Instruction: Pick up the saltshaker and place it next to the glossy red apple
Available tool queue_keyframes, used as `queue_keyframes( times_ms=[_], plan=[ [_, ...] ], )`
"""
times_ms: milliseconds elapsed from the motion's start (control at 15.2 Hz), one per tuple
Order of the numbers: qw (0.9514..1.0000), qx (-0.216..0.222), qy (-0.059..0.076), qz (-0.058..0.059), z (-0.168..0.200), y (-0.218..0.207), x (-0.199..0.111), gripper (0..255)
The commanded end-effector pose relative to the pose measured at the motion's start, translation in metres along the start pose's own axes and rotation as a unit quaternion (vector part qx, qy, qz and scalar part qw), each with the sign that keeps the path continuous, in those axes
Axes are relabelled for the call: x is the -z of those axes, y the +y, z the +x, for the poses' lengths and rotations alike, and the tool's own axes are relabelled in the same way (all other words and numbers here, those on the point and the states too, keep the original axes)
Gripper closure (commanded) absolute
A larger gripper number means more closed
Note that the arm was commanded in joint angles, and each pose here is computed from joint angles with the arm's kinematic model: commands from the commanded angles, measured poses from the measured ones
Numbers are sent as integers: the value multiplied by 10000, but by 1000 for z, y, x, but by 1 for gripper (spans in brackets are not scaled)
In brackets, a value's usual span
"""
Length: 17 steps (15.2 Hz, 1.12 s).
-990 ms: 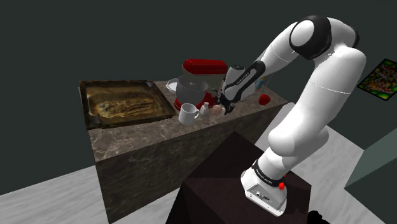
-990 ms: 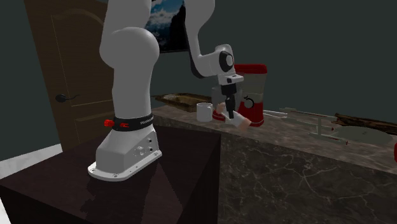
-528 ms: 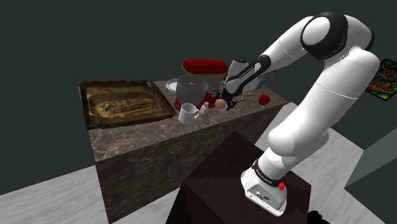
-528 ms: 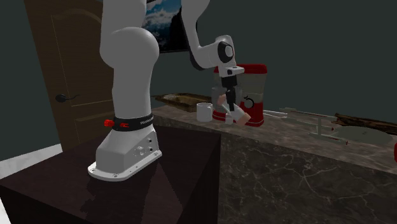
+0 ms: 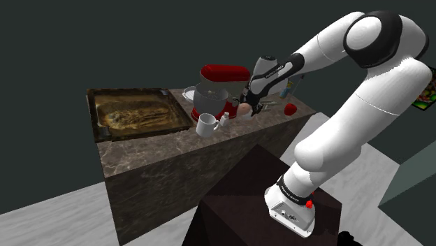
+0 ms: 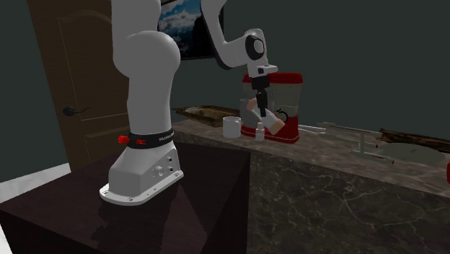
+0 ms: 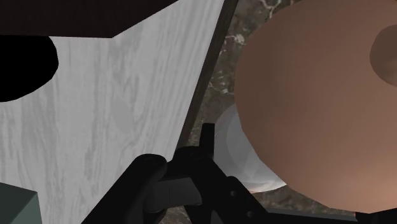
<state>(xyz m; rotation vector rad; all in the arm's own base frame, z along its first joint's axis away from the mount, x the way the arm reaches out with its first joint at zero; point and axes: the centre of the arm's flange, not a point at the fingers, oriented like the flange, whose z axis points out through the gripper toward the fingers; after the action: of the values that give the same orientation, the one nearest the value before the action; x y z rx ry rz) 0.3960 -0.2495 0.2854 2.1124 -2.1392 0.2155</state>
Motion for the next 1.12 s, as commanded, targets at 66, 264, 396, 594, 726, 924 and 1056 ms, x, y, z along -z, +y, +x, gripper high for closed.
queue_keyframes(
  times_ms=[66, 264, 396, 594, 726, 924, 1056],
  plan=[
    [10000, 0, -1, -1, 4, 0, 16, 255],
    [10000, 0, -1, -1, 7, 0, 32, 255],
    [10000, 0, -1, -1, 9, 0, 42, 255],
    [10000, 0, -1, -1, 23, 2, 48, 255],
    [10000, 0, -1, -1, 48, 7, 43, 255],
    [10000, 0, -1, -1, 87, 15, 36, 255],
    [10000, 0, -1, -1, 112, 20, 31, 255]
  ],
)
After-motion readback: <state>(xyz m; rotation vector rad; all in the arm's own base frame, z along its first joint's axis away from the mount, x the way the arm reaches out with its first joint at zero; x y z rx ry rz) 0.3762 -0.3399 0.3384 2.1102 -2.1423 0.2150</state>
